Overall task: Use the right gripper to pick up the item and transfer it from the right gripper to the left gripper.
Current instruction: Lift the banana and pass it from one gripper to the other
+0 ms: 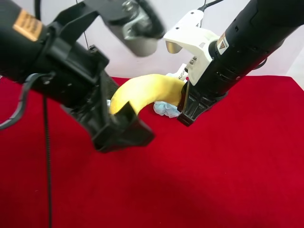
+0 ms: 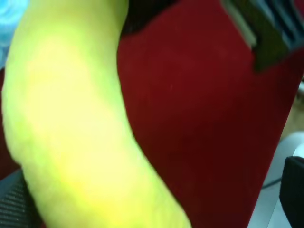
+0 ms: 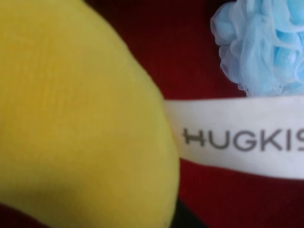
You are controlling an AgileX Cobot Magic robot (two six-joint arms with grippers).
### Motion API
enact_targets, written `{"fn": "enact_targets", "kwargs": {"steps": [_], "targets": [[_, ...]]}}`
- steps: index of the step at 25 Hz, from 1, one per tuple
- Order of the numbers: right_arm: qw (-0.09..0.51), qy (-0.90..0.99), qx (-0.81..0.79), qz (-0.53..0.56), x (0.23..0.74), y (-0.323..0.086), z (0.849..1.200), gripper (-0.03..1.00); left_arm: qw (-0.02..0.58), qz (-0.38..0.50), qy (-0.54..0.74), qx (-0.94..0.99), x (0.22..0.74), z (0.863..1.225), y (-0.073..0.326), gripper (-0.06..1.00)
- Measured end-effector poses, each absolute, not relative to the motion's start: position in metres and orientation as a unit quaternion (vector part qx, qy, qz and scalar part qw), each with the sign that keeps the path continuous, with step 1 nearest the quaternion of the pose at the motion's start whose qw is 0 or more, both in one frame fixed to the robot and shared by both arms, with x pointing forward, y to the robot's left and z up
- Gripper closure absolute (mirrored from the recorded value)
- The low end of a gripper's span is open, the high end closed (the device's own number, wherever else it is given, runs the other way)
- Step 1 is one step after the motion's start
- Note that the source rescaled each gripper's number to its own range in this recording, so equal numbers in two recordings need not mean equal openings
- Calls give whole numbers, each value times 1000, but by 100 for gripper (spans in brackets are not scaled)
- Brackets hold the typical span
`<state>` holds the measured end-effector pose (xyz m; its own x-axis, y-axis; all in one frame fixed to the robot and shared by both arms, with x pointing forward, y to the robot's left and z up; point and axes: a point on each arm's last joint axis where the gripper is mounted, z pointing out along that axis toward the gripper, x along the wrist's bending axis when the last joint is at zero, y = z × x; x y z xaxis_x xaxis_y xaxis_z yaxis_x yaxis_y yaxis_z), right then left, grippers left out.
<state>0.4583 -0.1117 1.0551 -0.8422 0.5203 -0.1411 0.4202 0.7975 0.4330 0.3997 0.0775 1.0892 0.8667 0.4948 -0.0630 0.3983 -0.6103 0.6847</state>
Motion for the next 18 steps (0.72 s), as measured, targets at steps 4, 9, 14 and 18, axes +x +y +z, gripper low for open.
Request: {"fn": "enact_targets", "kwargs": {"steps": [4,9,14,18], "targets": [[130,940,248,193,459,-112,1055,97,351,57,260,898,407,1075,68,16],[132,941,247,192,459,-113,1055,97,340,51,263,902,410,1067,65,88],[132,941,247,192,459,-113,1055,97,342,50,264,901,410,1068,64,94],[132,941,247,192,459,-113,1055,94,342,50,264,901,410,1068,64,94]]}}
